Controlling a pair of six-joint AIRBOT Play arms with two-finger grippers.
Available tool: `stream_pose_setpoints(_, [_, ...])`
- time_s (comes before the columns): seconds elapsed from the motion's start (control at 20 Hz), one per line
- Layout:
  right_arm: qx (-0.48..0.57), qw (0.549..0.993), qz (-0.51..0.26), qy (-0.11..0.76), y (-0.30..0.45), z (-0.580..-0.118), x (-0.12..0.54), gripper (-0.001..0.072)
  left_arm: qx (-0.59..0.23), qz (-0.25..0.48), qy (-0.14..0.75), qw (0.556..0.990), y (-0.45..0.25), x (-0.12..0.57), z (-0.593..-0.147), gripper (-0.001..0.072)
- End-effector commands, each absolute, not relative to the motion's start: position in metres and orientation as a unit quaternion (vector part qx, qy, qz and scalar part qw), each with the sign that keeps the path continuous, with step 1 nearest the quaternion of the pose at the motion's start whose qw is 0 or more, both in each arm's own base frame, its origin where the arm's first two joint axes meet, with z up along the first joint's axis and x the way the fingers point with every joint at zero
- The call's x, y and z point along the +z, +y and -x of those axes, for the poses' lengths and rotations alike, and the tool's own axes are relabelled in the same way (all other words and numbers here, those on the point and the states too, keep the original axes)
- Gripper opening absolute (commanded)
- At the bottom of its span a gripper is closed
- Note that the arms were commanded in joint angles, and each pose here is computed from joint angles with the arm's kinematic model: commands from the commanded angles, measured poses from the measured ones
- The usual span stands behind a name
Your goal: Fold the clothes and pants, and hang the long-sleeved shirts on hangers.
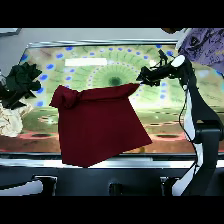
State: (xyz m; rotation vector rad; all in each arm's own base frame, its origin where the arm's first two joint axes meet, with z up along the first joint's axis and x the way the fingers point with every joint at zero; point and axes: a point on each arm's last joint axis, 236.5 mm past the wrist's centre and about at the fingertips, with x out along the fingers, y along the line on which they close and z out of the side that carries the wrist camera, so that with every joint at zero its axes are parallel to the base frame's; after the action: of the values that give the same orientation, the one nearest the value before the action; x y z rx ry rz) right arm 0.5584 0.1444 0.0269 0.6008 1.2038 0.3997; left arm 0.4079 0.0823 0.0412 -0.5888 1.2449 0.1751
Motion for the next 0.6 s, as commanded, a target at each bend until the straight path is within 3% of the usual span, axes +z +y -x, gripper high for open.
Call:
stream_pose_setpoints(0.0, [0.196, 0.737, -0.242, 0.599, 0.129, -0.525, 0.031, 0.0463, 0.075, 0.316, 0.581, 0.746, 0.072, 0.014, -0.388, 0.072])
stream_pose_setpoints(0.05, [0.193, 0.734, -0.222, 0.612, 0.109, -0.512, 0.036, 0.0496, 0.076, 0.32, 0.582, 0.744, 0.07, 0.006, -0.386, 0.072])
stream_pose_setpoints(0.2, [0.135, 0.743, -0.193, 0.627, 0.023, -0.485, 0.057, 0.0502, 0.082, 0.328, 0.579, 0.742, 0.07, -0.011, -0.386, 0.072])
stream_pose_setpoints(0.3, [0.12, 0.728, -0.23, 0.635, -0.012, -0.459, 0.06, 0.0502, 0.075, 0.331, 0.566, 0.752, 0.069, -0.011, -0.394, 0.072])
stream_pose_setpoints(0.45, [0.109, 0.682, -0.269, 0.671, -0.02, -0.398, 0.021, 0.0505, 0.055, 0.345, 0.545, 0.762, 0.063, -0.009, -0.409, 0.072])
stream_pose_setpoints(0.55, [0.108, 0.656, -0.288, 0.689, -0.002, -0.355, -0.015, 0.0588, 0.051, 0.356, 0.545, 0.757, 0.059, -0.012, -0.412, 0.072])
